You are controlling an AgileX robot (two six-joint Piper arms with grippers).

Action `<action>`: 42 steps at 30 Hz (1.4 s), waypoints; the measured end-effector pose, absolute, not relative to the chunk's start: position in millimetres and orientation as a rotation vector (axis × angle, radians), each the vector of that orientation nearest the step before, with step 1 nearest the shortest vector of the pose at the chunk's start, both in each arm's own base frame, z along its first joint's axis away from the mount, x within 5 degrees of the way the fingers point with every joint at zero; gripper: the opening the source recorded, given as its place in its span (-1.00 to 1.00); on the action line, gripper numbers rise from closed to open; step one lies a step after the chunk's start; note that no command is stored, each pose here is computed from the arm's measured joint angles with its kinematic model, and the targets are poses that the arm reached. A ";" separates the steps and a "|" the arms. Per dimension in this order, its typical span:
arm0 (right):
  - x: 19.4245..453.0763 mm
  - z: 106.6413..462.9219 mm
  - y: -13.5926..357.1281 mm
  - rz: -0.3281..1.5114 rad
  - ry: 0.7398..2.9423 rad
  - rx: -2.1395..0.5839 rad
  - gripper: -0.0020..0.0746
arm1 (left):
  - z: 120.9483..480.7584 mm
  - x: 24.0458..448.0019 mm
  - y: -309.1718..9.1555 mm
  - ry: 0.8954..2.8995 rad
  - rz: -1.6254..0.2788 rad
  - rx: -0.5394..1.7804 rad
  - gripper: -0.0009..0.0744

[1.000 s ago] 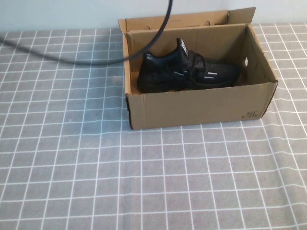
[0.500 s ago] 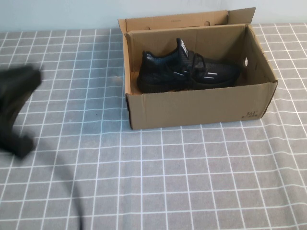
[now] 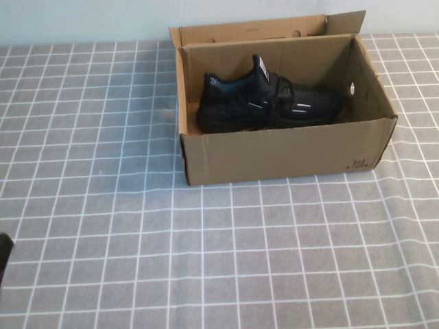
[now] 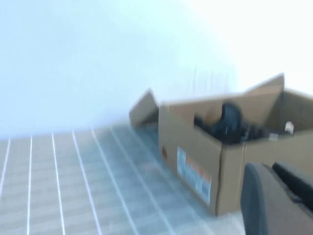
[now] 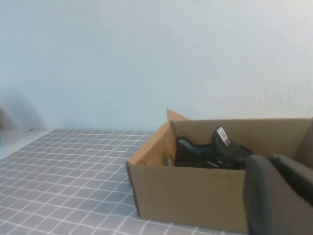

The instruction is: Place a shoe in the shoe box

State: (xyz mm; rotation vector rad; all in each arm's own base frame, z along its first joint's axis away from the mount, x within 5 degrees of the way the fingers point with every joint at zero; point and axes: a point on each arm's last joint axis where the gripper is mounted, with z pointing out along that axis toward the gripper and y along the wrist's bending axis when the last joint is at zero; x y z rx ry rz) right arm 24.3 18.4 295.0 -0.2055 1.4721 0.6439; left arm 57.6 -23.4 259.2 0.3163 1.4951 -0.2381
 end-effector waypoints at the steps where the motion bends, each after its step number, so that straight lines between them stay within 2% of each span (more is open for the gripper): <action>1: 28.4 288.6 19.8 0.641 1.470 -0.198 -0.99 | 251.6 58.6 -23.6 1.515 -0.237 0.319 -0.98; 10: 47.1 232.8 26.6 0.613 1.547 -0.175 -0.99 | 196.6 64.1 -21.7 1.640 -0.204 0.307 -0.98; 20: 50.2 189.2 29.7 0.586 1.731 -0.205 -0.99 | 183.5 60.0 -27.9 1.750 -0.261 0.387 -0.98; 29: 47.5 175.4 29.6 0.555 1.866 -0.226 -0.99 | 182.7 59.6 -28.4 1.759 -0.266 0.394 -0.98; 37: 53.6 180.7 13.7 0.337 1.785 0.021 -0.99 | 182.4 59.4 -28.5 1.762 -0.268 0.396 -0.98; 42: 53.4 176.9 10.1 0.251 1.821 0.043 -0.99 | 182.3 59.3 -28.6 1.762 -0.269 0.397 -0.98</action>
